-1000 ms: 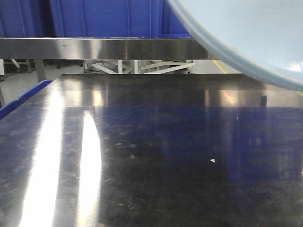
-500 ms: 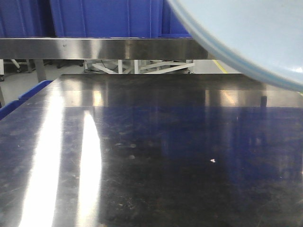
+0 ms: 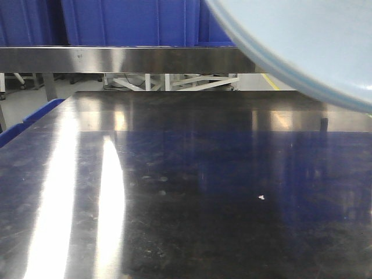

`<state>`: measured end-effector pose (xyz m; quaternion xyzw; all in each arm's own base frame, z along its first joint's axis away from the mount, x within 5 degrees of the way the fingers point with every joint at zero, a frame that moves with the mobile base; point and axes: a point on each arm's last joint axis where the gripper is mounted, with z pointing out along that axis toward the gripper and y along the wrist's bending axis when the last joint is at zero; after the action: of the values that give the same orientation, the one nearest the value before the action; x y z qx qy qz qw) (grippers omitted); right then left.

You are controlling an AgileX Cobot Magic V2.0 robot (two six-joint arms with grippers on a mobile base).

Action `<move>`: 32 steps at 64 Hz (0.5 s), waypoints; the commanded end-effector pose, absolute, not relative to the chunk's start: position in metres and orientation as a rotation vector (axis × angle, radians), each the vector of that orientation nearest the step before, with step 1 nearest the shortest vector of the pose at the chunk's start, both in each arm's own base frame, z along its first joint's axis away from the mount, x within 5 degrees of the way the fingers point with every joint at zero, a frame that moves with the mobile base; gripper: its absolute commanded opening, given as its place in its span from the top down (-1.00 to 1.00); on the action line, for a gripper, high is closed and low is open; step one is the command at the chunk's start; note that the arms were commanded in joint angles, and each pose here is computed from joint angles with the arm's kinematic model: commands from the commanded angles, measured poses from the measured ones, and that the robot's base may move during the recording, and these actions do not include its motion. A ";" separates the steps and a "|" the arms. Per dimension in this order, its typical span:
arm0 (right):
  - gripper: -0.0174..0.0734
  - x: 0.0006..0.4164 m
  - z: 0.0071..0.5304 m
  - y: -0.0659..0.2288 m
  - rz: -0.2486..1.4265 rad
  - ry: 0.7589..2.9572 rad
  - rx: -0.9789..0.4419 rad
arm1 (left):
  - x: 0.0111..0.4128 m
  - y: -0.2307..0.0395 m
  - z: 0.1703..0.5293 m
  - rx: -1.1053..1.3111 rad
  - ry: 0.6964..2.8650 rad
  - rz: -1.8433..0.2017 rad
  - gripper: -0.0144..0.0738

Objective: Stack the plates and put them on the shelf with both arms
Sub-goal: 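Drive the base to the blue-bin shelving holding the plates in the right gripper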

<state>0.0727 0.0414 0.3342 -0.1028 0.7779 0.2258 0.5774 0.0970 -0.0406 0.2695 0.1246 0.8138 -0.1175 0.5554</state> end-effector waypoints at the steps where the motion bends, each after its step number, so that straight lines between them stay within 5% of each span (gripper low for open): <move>1: 0.51 0.074 0.352 0.039 0.543 1.701 -0.188 | 0.098 -0.045 0.285 0.303 1.829 -0.328 0.48; 32: 0.51 0.074 0.352 0.039 0.543 1.704 -0.189 | 0.098 -0.045 0.285 0.303 1.829 -0.328 0.48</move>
<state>0.0728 0.0415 0.3334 -0.1031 0.7786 0.2254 0.5765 0.0970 -0.0406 0.2696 0.1246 0.8136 -0.1177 0.5556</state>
